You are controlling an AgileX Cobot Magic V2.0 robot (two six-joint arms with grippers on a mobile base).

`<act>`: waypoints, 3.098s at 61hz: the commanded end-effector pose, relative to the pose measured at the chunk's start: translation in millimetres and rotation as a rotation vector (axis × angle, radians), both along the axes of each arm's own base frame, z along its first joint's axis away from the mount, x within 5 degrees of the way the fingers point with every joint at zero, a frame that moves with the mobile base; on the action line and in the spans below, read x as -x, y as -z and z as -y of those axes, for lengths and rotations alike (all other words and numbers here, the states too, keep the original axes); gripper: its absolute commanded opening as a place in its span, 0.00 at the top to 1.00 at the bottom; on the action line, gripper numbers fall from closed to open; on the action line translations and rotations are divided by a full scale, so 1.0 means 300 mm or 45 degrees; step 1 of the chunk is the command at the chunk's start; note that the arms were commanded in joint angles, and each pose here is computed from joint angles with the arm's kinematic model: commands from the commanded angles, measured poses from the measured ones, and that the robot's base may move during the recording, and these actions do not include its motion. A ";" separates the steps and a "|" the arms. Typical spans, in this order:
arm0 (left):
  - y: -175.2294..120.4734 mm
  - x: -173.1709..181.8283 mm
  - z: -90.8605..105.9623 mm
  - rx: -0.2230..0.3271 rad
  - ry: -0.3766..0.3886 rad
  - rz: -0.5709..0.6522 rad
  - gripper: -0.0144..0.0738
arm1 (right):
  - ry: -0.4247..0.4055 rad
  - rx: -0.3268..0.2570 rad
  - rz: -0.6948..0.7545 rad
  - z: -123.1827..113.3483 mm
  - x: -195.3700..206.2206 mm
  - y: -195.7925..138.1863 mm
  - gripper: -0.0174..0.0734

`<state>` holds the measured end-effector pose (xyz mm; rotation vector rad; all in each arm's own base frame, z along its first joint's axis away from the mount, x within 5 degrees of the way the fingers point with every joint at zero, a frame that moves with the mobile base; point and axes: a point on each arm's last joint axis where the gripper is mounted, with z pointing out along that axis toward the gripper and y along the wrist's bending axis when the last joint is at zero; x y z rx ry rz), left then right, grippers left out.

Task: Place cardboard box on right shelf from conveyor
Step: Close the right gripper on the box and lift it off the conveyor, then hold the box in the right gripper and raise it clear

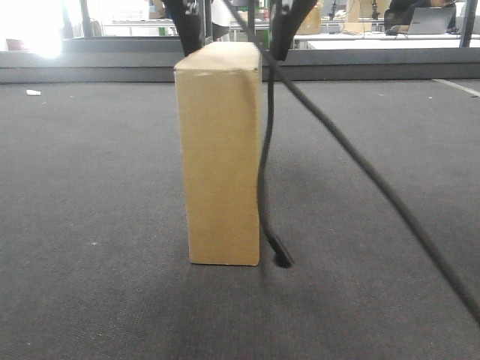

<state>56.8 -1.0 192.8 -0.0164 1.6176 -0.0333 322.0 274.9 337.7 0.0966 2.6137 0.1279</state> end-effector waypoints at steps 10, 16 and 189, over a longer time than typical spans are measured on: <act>-0.019 0.002 -0.002 0.008 -0.011 0.115 0.97 | 0.023 -0.052 0.072 0.008 -0.023 -0.037 0.12; -0.019 0.002 -0.002 0.008 -0.011 0.115 0.97 | 0.034 -0.065 0.047 0.012 -0.033 -0.024 0.20; -0.019 0.002 -0.002 0.008 -0.011 0.115 0.97 | -0.152 -0.015 1.127 0.939 1.017 -0.271 0.53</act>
